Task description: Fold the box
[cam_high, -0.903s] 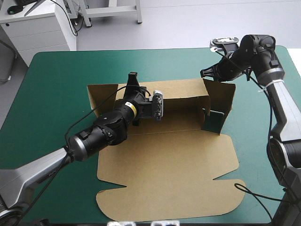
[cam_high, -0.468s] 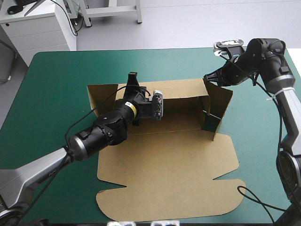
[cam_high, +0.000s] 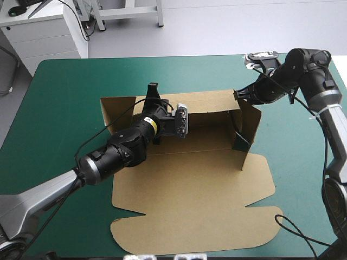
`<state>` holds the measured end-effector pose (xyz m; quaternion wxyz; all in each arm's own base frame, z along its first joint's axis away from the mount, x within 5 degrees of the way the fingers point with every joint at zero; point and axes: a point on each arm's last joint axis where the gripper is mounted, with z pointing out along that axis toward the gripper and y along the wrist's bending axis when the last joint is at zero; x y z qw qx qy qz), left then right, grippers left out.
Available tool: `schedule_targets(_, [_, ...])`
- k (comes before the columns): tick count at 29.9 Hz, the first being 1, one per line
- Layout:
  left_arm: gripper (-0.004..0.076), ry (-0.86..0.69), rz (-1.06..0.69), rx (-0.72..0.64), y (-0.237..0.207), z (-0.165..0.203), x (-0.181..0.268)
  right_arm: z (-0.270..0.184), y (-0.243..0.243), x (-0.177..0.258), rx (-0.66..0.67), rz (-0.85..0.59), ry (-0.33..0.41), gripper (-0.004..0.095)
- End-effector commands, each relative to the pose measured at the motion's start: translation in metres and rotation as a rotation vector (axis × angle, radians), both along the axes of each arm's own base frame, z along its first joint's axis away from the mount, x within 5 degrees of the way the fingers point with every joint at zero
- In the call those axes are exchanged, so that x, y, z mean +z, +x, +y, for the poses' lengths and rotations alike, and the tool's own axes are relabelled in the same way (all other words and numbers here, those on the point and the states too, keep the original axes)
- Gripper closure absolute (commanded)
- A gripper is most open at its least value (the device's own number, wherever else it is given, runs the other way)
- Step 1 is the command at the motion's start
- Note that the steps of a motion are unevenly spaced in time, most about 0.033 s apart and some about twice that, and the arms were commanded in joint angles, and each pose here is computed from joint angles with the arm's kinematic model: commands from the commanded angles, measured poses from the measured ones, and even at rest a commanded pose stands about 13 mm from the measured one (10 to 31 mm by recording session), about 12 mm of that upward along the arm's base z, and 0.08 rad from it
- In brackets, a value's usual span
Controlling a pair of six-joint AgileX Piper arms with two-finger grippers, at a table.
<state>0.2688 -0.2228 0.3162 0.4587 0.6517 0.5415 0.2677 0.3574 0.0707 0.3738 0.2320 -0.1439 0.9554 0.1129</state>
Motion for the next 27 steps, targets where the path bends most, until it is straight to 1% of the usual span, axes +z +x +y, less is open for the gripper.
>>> schedule_targets(1, [0.0731,-0.036,0.004,0.049,-0.003,0.005,0.009,-0.002,-0.019,0.031,0.014,-0.082,0.035,0.0733])
schedule_targets(2, [0.0731,-0.025,0.001,0.046,-0.003,0.005,0.009,-0.002,-0.020,0.033,0.012,-0.086,0.037,0.0641])
schedule_targets(4, [0.0731,-0.024,0.001,0.048,-0.002,0.006,0.009,-0.002,-0.022,0.034,0.008,-0.089,0.039,0.0511])
schedule_targets(5, [0.0731,-0.023,0.002,0.050,-0.002,0.006,0.009,-0.002,-0.023,0.033,0.008,-0.085,0.039,0.0461])
schedule_targets(6, [0.0731,-0.022,0.002,0.052,-0.002,0.006,0.009,-0.003,-0.025,0.032,0.007,-0.080,0.034,0.0436])
schedule_targets(10, [0.0731,-0.026,0.004,0.056,-0.002,0.006,0.009,-0.004,-0.029,0.021,0.005,-0.040,0.018,0.0456])
schedule_targets(15, [0.0731,-0.025,0.005,0.060,-0.002,0.007,0.009,-0.004,-0.037,0.007,0.006,0.013,0.024,0.0467])
schedule_targets(25, [0.0731,-0.025,0.005,0.062,-0.002,0.007,0.009,-0.008,-0.063,0.030,0.011,-0.058,0.033,0.0467])
schedule_targets(27, [0.0731,-0.023,0.006,0.067,-0.002,0.007,0.009,-0.007,-0.065,0.030,0.014,-0.054,0.046,0.0467])
